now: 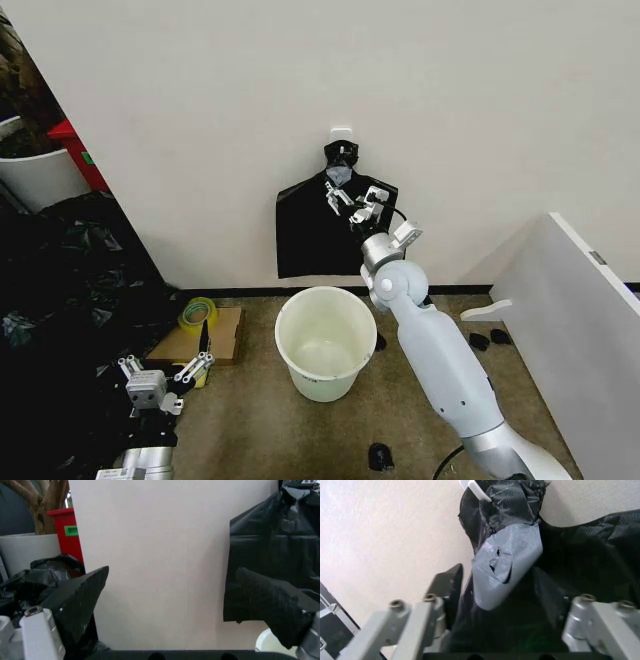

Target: Place the garbage bag over the trash bin.

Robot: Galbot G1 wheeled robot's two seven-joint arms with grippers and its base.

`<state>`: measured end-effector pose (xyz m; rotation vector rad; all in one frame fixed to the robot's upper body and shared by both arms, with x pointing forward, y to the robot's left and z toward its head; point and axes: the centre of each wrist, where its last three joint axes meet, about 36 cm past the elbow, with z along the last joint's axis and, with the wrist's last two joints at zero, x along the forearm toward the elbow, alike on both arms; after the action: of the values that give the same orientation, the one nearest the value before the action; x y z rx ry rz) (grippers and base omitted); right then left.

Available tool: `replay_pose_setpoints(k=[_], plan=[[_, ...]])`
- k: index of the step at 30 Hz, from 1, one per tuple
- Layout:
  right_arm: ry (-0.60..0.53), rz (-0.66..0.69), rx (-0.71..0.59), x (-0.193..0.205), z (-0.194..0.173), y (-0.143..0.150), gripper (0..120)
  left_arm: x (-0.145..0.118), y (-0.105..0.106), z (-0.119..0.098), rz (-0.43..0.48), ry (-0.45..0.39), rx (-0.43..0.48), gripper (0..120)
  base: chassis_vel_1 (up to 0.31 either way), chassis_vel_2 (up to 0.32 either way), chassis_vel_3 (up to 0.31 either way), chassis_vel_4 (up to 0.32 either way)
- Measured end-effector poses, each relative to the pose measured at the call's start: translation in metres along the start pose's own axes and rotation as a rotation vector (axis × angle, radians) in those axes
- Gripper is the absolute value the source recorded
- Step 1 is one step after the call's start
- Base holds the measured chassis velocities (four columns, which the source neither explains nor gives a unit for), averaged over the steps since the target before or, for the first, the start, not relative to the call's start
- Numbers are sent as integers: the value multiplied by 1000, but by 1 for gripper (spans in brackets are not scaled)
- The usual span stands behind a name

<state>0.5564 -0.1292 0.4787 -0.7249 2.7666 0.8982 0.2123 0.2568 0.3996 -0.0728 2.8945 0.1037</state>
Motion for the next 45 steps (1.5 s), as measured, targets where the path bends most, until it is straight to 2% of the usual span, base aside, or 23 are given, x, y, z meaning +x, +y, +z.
replay_pose_setpoints(k=[3,7,9,11,13,19,27,34,45], plan=[[-3,0,0,2,-1,2,33,0,-2,1,-1,2,7,100,0,0,0,0],[-3,1,1,3,0,2,24,0,-3,2,-4,2,10,100,0,0,0,0],[-2,2,8,5,0,3,12,0,-4,2,-6,2,13,100,0,0,0,0],[-2,3,12,6,0,3,9,0,-5,2,-6,2,14,100,0,0,0,0],[-1,3,18,9,-1,3,0,0,-5,2,-7,2,15,100,0,0,0,0],[5,-1,77,27,1,6,0,0,-8,3,-4,2,20,100,0,0,0,0],[37,-6,219,89,23,13,0,-2,-11,7,1,3,25,100,0,0,0,0],[28,-47,328,154,30,39,0,-4,-14,9,7,-1,30,100,0,0,0,0],[86,-94,464,223,37,40,0,-6,-18,12,20,-3,36,100,0,0,0,0]])
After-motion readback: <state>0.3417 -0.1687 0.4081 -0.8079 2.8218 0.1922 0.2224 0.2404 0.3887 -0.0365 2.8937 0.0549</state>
